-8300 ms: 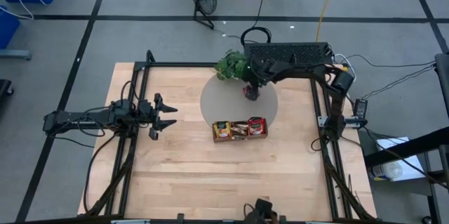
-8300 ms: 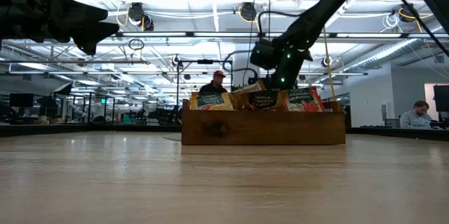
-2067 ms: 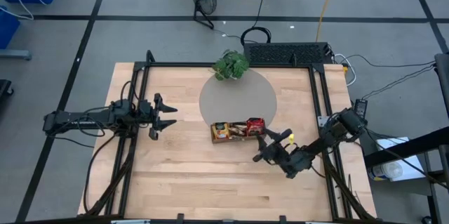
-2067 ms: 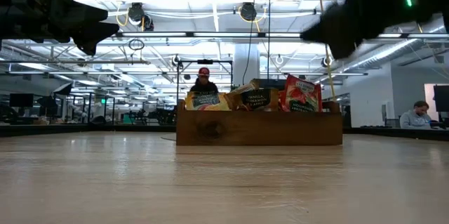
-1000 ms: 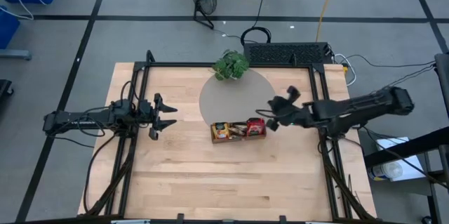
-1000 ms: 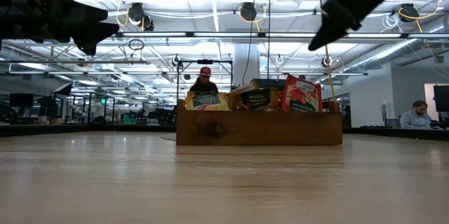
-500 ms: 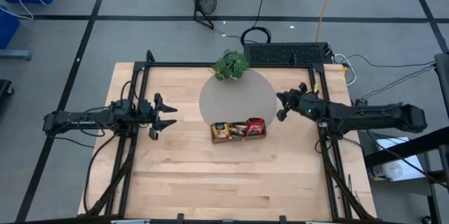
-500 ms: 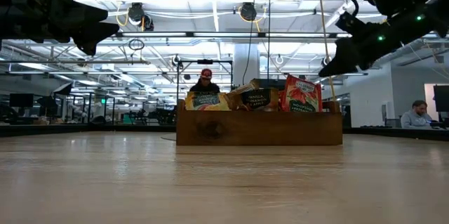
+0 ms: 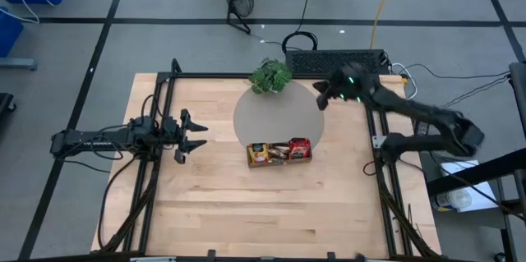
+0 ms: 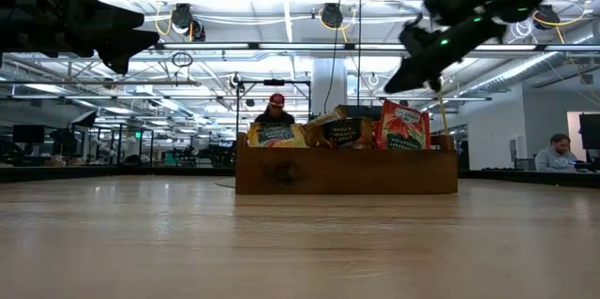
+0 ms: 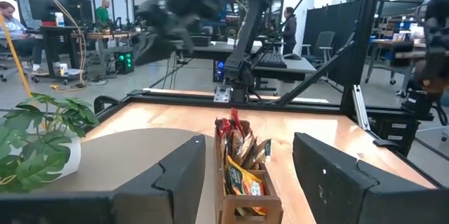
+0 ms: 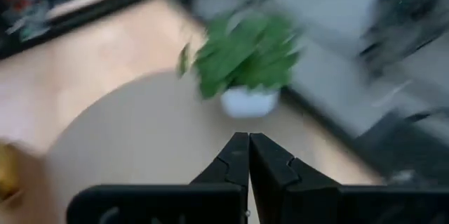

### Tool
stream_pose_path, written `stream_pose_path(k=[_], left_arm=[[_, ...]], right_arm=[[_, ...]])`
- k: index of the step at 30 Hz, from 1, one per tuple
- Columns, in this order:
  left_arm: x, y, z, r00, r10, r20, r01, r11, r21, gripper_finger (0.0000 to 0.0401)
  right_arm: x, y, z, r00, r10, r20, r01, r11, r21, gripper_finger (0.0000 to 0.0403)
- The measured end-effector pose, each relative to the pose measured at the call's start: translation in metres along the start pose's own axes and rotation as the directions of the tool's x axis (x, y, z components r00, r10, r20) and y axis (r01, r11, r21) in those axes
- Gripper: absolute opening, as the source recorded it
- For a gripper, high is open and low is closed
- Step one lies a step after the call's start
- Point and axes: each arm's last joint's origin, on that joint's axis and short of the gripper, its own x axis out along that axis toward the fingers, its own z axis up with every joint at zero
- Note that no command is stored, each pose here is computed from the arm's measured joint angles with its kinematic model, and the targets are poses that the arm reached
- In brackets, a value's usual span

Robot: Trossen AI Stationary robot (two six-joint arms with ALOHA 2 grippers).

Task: Pick & Place Tea
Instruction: Return to Home Position

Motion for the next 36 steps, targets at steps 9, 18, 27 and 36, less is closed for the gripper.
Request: stream_pose_path(k=[9, 18, 27, 36], left_arm=[[0.000, 0.000, 0.000, 1.000, 0.000, 0.000, 0.000, 1.000, 0.000, 0.0214], [0.000, 0.000, 0.000, 1.000, 0.000, 0.000, 0.000, 1.000, 0.000, 0.0214], [0.000, 0.000, 0.000, 1.000, 0.000, 0.000, 0.000, 1.000, 0.000, 0.0214], [0.000, 0.000, 0.000, 1.000, -0.001, 0.000, 0.001, 1.000, 0.000, 0.0214]], right_arm=[[0.082, -0.013, 0.018, 0.858, 0.290, -0.423, -0.235, 0.955, 0.179, 0.0000], [0.108, 0.013, 0.001, 0.655, 0.467, -0.593, -0.410, 0.880, 0.240, 0.0000], [0.104, 0.037, -0.023, 0.761, 0.376, -0.528, -0.427, 0.904, 0.028, 0.0000], [0.034, 0.038, -0.059, 0.905, 0.286, -0.315, -0.329, 0.940, -0.092, 0.0000]])
